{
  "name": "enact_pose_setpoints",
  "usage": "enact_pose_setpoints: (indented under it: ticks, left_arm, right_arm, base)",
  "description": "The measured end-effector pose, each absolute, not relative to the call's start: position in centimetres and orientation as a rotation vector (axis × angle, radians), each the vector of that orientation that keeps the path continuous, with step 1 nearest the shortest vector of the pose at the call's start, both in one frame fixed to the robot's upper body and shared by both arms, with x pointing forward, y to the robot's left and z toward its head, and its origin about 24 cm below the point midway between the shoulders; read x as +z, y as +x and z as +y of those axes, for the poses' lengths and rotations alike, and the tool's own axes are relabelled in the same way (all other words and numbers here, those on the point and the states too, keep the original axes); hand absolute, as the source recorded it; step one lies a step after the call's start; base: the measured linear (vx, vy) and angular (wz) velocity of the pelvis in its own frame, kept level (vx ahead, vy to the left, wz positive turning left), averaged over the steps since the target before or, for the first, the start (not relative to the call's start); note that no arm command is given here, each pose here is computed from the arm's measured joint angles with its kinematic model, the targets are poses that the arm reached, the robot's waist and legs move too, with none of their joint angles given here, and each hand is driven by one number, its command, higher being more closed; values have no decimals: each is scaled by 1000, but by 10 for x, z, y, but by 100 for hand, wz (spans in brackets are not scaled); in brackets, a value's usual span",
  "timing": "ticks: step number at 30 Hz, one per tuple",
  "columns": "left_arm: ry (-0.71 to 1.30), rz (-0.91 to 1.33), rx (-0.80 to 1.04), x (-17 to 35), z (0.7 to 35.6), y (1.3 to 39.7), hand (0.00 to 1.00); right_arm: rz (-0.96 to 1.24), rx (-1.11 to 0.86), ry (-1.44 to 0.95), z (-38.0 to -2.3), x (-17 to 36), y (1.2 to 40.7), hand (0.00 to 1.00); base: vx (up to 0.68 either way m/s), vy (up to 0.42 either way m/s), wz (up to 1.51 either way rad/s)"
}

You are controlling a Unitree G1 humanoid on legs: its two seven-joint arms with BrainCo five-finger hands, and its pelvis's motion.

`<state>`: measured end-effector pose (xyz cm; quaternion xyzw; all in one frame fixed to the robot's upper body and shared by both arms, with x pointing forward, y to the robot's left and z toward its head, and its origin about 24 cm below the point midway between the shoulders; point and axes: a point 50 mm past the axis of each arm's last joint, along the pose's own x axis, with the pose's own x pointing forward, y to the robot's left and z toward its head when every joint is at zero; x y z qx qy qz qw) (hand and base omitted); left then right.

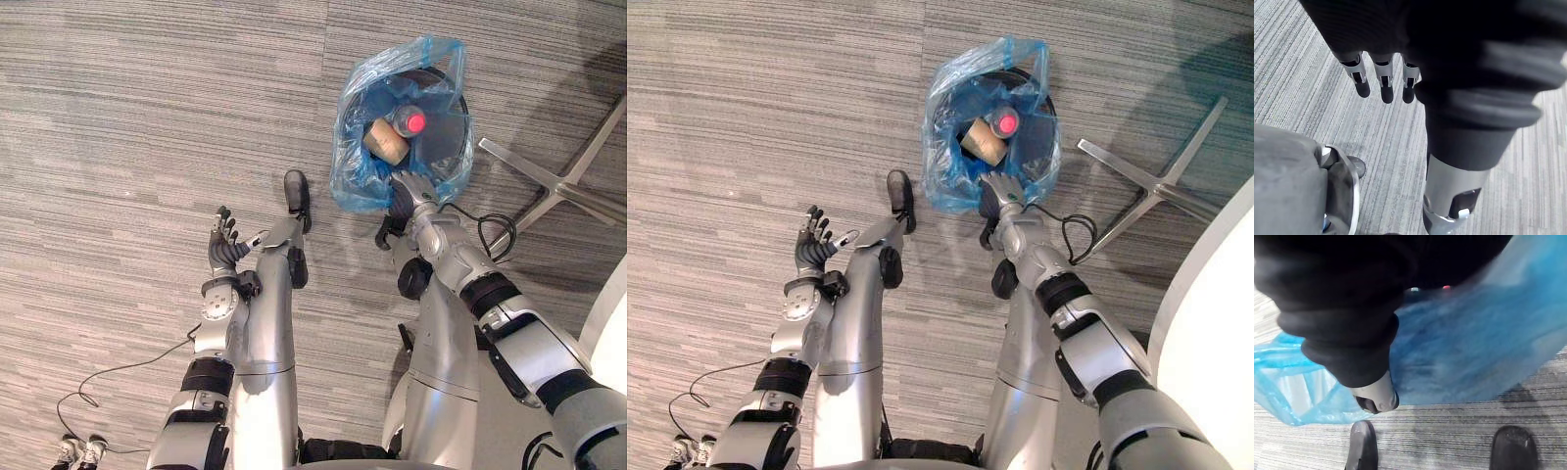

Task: Gather rubbish on tea table into small bin, then transfer packed bag to large trash can.

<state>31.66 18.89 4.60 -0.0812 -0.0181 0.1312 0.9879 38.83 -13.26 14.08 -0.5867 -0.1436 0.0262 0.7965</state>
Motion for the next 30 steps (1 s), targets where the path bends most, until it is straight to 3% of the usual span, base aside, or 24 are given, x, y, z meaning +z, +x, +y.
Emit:
enact_pose_setpoints:
  ticks: [5, 14, 30]
  left_arm:
    - [-169, -25, 260, 45, 187, 317, 0]
    - [-165, 35, 243, 32, 179, 311, 0]
    - [-20, 384, 213, -55, 189, 237, 0]
  right_arm:
    - [-420, 45, -1146, -118, 153, 376, 100]
    - [-427, 65, -911, -105, 132, 345, 100]
    - [-281, 208, -578, -92, 73, 266, 100]
  base:
    - [-41, -21, -3]
    - [-42, -32, -5]
    - [72, -10, -4]
